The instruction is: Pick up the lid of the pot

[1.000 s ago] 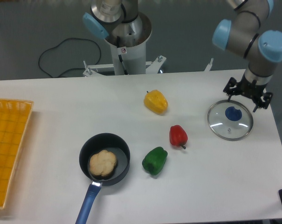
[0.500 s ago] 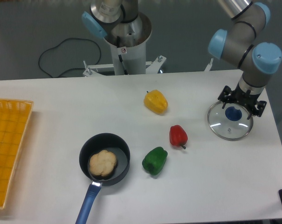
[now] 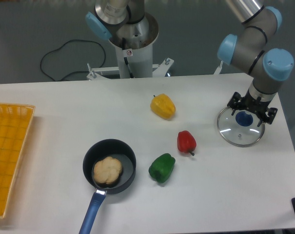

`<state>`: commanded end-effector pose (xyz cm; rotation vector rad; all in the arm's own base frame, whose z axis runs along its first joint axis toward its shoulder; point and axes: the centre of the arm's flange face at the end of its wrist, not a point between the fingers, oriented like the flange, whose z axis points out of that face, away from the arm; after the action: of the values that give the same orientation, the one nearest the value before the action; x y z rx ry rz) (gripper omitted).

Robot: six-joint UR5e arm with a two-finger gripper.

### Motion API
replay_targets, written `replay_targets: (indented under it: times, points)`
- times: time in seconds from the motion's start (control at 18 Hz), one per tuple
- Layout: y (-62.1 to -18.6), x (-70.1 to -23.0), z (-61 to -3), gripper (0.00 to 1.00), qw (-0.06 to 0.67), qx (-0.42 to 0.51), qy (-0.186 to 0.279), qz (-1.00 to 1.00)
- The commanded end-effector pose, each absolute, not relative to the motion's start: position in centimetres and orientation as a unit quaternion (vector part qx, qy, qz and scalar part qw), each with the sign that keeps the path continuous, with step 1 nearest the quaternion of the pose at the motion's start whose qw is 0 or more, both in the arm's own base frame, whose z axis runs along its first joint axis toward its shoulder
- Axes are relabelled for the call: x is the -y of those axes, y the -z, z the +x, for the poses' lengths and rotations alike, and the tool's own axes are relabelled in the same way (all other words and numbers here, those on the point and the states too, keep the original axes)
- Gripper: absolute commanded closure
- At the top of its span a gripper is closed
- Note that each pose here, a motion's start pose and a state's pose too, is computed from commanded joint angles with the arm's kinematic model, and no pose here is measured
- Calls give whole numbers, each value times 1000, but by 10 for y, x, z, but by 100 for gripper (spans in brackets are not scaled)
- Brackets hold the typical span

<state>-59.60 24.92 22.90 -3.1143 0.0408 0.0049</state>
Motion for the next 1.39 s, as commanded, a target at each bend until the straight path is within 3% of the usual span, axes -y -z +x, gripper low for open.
replay_targets:
  times: [0.72,1.39]
  points:
    - [-208,-245,-591,0,10,-14,8,-1000]
    - [-207,-244,-590,31,9,-16,9,-1000]
